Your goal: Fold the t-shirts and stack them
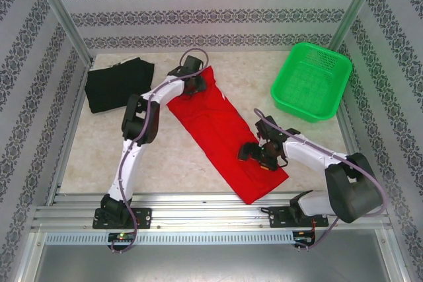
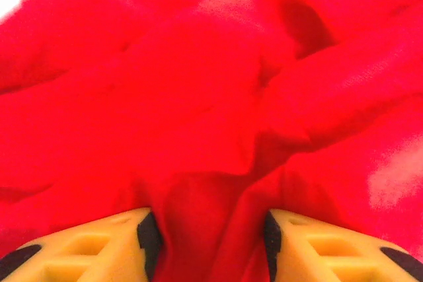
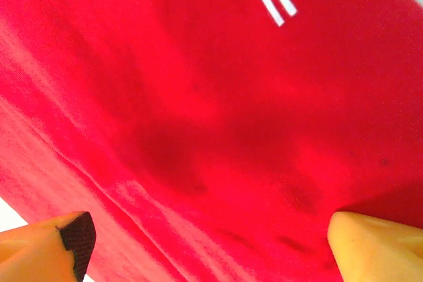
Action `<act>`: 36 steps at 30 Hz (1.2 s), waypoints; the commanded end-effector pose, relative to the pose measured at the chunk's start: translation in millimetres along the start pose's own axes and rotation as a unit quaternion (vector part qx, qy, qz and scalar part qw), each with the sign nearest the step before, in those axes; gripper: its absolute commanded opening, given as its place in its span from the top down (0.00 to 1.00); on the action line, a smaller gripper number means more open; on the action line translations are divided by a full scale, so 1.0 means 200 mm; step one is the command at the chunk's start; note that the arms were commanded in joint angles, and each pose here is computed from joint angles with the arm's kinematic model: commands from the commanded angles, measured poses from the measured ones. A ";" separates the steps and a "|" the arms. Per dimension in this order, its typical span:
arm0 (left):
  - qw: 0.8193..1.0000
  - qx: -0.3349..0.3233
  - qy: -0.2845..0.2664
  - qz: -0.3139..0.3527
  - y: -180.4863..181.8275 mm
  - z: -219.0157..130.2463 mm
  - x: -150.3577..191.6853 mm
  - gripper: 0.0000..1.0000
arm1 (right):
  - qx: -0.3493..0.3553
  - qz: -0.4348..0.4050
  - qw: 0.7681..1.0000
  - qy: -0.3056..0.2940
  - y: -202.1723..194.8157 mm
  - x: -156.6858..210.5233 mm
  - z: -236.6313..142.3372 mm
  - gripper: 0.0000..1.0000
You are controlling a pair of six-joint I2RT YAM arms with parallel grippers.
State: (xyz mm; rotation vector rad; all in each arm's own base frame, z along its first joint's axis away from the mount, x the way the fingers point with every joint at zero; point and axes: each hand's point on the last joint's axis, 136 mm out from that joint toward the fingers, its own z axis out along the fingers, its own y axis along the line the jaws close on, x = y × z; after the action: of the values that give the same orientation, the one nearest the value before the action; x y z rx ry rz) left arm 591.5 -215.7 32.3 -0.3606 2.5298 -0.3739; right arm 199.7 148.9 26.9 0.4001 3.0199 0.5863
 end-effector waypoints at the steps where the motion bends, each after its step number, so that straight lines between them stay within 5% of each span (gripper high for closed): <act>1: 0.997 -0.024 0.073 0.019 0.06 0.19 0.16 0.51 | 0.008 0.037 0.999 0.015 -0.04 0.10 0.04 0.08; 10: 0.993 0.054 0.094 -0.043 0.00 0.39 0.14 0.50 | -0.021 0.060 0.998 0.017 0.04 0.18 0.12 0.08; 22: 0.958 0.218 0.006 -0.187 -0.19 0.50 -0.16 0.49 | -0.070 0.052 0.994 0.067 0.48 0.28 0.23 0.08; 30: 0.932 0.299 -0.092 -0.184 -0.31 0.17 -0.57 0.41 | -0.064 0.049 0.997 -0.006 0.53 0.22 -0.08 0.07; 36: 0.918 0.356 -0.120 -0.127 -0.44 -0.35 -0.84 0.33 | -0.003 -0.029 0.998 -0.060 0.44 0.09 -0.26 0.07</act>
State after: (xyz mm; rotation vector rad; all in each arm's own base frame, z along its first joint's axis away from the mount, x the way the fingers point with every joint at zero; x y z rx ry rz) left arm 705.3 -245.0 83.4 -0.5553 2.0867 -1.1668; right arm 201.8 250.9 114.4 0.4219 2.8608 0.8116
